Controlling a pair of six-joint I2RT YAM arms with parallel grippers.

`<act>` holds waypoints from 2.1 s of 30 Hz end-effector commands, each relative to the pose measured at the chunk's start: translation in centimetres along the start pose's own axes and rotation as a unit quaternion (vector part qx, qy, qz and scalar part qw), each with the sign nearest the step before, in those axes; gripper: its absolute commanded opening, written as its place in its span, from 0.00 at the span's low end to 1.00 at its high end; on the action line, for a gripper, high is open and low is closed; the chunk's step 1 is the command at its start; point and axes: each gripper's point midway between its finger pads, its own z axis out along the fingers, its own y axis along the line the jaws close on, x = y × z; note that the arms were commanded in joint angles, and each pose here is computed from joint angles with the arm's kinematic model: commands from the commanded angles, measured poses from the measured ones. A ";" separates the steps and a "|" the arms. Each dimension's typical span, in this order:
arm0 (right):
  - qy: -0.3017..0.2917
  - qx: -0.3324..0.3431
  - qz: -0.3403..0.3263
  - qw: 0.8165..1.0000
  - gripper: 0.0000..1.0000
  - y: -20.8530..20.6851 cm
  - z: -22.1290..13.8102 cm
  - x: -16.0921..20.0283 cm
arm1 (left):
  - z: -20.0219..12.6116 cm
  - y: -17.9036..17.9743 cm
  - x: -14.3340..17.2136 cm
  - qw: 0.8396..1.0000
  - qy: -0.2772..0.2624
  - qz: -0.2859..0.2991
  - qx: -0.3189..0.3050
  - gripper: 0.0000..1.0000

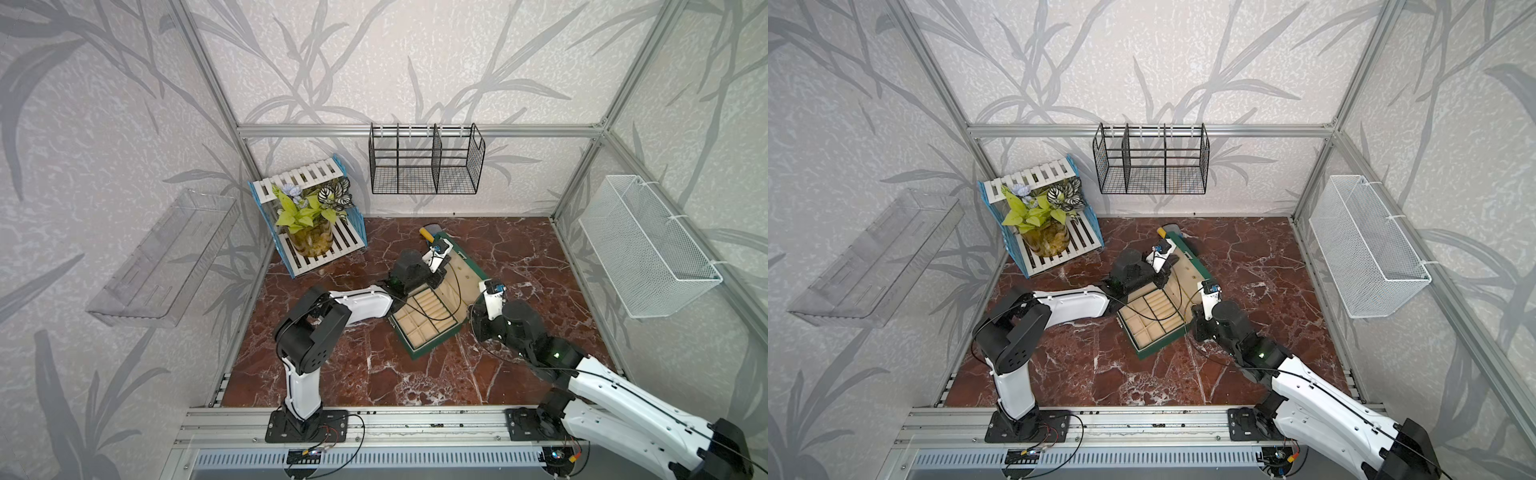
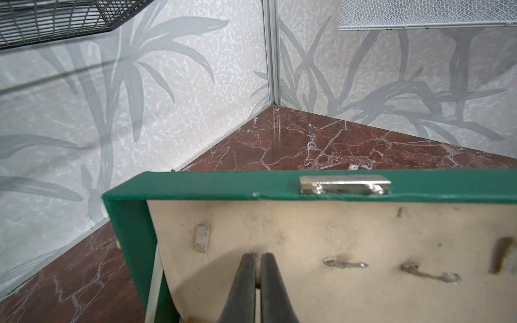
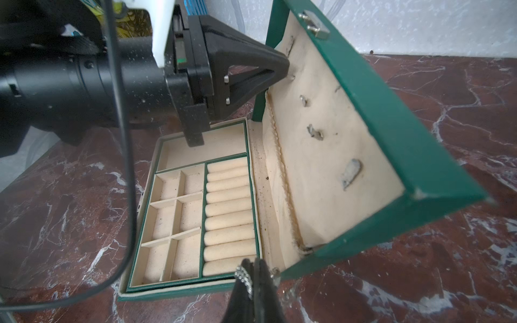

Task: Put jewelry chain into jewelry box
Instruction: Open the fastener on the jewelry box, then hang the necklace on the jewelry box clasp.

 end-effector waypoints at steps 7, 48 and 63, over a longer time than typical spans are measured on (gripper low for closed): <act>-0.006 -0.002 0.003 1.000 0.00 0.2 -0.2 -0.8 | -0.3 0.3 5.5 0.997 0.072 -0.032 -0.005 0.07; 0.087 0.020 -0.041 0.995 0.00 2.6 2.9 -6.1 | -8.8 4.3 -3.6 0.995 -0.011 -0.054 -0.084 0.53; 0.129 0.089 -0.068 0.985 0.00 0.7 10.7 -10.4 | -10.1 4.4 -0.4 0.995 0.000 -0.078 -0.060 0.55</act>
